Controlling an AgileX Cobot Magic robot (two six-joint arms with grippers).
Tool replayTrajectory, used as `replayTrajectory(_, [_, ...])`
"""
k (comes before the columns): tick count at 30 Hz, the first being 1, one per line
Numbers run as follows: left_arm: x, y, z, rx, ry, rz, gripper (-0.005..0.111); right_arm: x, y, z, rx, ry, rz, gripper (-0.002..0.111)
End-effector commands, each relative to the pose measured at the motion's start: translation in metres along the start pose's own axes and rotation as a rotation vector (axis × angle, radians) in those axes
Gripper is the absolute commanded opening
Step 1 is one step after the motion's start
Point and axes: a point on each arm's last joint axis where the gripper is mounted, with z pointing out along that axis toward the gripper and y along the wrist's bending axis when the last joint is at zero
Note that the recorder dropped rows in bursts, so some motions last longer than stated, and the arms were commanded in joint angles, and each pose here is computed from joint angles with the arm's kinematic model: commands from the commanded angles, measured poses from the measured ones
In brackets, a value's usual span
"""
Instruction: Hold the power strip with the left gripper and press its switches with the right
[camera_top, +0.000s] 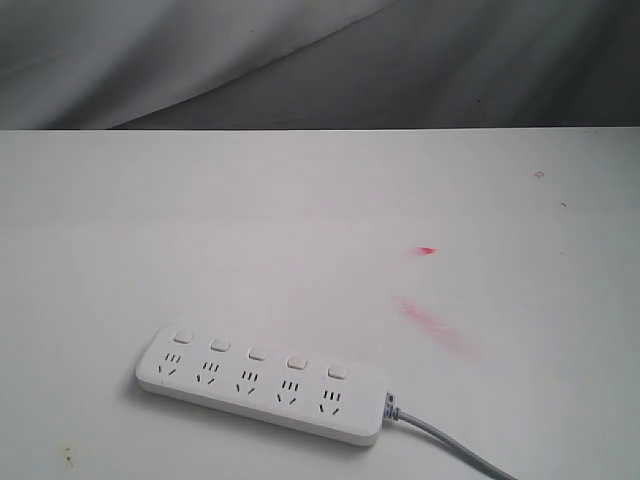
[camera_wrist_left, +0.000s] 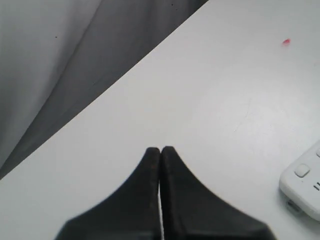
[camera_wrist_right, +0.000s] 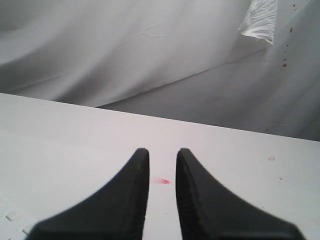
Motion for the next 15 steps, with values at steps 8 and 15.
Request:
replayTrajectory(8, [0.036, 0.017, 0.016, -0.009, 0.049, -0.180, 0.000, 0.001, 0.000, 0.000, 0.005, 0.001, 0.007, 0.019])
replayTrajectory(15, [0.064, 0.012, 0.063, 0.298, 0.123, -0.099, 0.000, 0.001, 0.000, 0.000, 0.005, 0.001, 0.007, 0.019])
